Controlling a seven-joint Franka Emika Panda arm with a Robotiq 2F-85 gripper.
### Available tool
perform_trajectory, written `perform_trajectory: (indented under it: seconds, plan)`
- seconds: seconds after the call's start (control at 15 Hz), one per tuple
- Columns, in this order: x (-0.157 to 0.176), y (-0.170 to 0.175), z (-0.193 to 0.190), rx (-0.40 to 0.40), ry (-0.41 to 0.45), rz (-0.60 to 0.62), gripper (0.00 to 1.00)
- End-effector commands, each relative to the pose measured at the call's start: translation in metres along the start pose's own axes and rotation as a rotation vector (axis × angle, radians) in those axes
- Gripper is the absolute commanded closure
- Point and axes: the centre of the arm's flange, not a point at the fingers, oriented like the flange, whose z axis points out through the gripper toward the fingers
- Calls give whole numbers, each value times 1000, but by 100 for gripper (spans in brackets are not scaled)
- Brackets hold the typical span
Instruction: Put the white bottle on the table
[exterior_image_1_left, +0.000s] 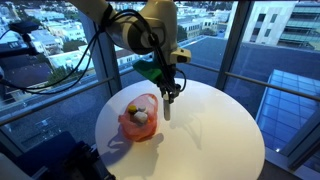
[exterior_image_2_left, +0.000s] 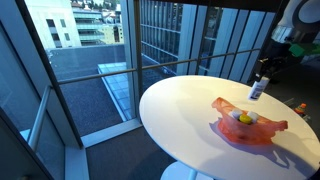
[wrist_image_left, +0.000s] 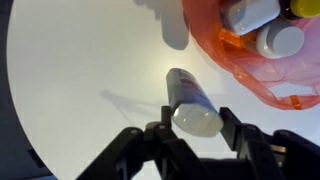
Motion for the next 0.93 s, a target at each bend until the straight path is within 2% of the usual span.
perform_trajectory:
  seconds: [0.0, 0.4, 0.87]
  plan:
    - [7, 36, 2, -10, -22, 62, 74]
    - [-3, 76, 38, -9, -88, 125, 74]
    - [-20, 77, 74, -9, -138, 113, 74]
